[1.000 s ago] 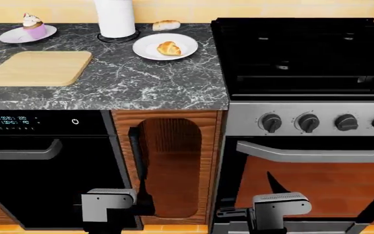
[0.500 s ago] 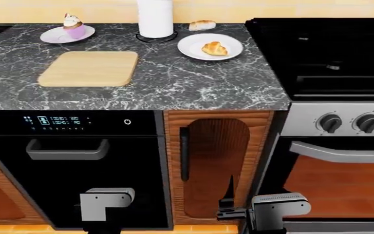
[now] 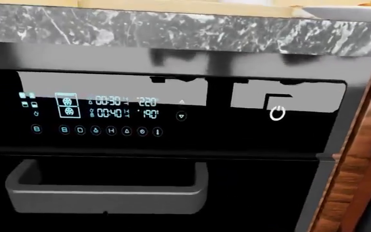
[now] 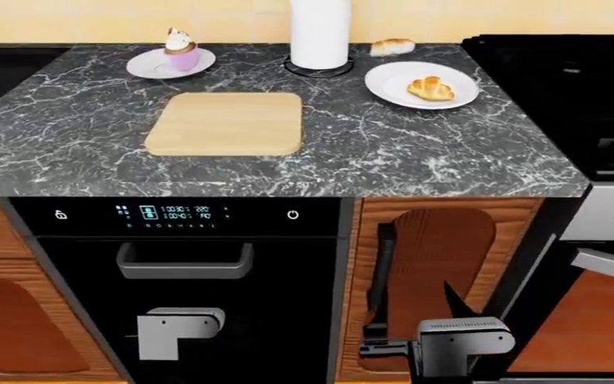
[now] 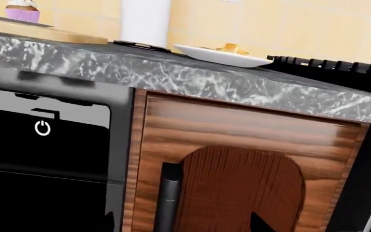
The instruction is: From the different types of pastries on the counter, select a croissant and place it on the cutting board. Then retrieve a jar of jam from the cabinet and place it alongside the croissant on the cutting board.
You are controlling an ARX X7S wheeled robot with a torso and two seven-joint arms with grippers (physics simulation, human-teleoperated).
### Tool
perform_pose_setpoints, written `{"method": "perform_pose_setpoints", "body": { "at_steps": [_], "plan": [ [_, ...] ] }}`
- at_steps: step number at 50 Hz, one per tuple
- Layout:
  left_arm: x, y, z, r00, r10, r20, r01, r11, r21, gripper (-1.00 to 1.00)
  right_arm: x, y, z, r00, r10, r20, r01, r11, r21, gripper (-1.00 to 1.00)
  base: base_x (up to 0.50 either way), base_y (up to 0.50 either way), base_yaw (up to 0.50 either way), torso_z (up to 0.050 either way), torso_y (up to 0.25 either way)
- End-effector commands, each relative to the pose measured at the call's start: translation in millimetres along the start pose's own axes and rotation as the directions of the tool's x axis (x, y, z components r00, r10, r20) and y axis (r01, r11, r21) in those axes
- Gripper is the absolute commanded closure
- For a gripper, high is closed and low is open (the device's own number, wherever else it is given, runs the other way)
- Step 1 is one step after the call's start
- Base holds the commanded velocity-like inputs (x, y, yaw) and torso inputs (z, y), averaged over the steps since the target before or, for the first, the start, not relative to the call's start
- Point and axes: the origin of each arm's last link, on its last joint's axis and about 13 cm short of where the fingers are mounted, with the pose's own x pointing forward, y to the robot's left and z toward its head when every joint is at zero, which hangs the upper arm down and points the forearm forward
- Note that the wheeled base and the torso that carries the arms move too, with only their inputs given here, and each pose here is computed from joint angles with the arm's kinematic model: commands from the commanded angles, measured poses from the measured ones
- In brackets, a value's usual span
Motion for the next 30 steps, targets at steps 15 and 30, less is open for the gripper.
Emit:
{"method": "perform_pose_setpoints", "body": {
  "at_steps": [15,30],
  "plan": [
    [50.5,10.4,87.8,0.998,-0.056,-0.015,0.056,0.997,0.047,-1.0,50.1,-34.1,70.5,0.989,0.0,-0.15,-0.004,1.0,-0.031,-1.0,0.0,0.0,0.0,0.05,0.0],
    [61.2,3.7,225.3,0.991,-0.046,0.122,0.029,0.991,0.132,-1.0,70.6,-61.6,203.2,0.995,-0.017,-0.101,0.012,0.998,-0.055,-1.0,0.0,0.0,0.0,0.05,0.0]
  ]
}}
